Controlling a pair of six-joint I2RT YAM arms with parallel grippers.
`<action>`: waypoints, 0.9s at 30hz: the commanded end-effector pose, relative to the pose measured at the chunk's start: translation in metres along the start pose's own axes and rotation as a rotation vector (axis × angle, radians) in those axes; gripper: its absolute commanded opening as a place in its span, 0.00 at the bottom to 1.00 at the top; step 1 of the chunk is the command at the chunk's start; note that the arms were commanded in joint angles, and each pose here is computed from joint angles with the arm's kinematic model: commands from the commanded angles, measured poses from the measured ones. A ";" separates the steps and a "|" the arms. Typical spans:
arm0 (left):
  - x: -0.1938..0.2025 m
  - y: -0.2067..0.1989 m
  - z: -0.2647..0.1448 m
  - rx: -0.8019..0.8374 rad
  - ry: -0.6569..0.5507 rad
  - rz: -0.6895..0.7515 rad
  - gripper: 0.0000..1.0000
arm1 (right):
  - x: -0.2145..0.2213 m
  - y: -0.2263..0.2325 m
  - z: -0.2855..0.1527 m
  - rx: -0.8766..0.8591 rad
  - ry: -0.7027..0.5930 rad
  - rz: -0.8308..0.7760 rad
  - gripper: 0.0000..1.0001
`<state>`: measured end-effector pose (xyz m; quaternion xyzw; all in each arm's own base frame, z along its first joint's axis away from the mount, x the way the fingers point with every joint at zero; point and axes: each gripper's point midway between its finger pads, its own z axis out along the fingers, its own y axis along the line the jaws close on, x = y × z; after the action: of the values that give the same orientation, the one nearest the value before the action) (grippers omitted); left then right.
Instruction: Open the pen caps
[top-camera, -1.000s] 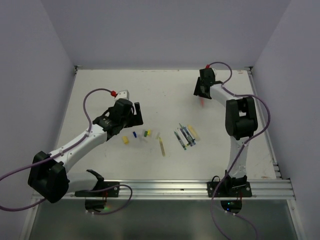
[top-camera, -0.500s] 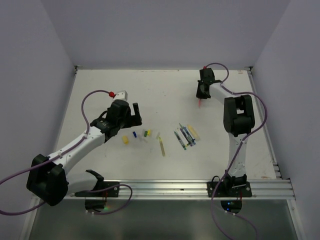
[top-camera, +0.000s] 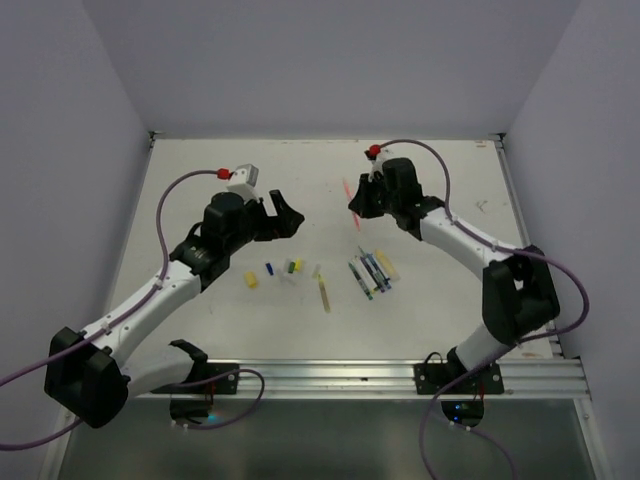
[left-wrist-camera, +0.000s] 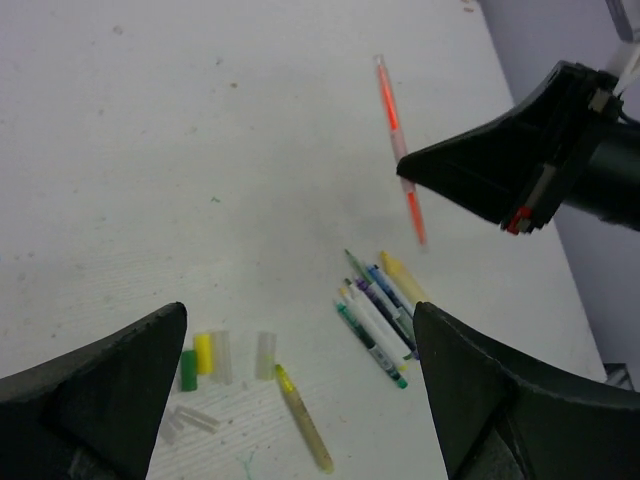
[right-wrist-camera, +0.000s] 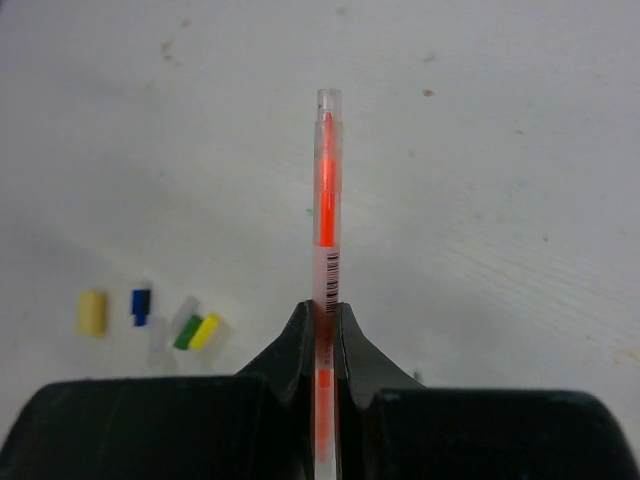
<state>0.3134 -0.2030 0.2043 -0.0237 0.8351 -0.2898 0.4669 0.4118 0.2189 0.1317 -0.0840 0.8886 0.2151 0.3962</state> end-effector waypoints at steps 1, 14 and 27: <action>-0.035 -0.046 -0.012 0.211 -0.110 -0.016 0.97 | -0.022 0.073 -0.040 -0.250 -0.164 -0.054 0.00; -0.031 -0.100 -0.027 0.540 -0.085 -0.069 0.80 | 0.026 0.150 -0.134 -0.606 -0.318 -0.139 0.00; -0.017 -0.120 -0.023 0.617 -0.056 -0.075 0.46 | 0.033 0.167 -0.141 -0.701 -0.316 -0.126 0.00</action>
<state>0.2818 -0.2800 0.2703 0.0617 0.7176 -0.5248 0.4537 0.2455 0.2991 0.2272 -0.2276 0.7097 0.4690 0.4739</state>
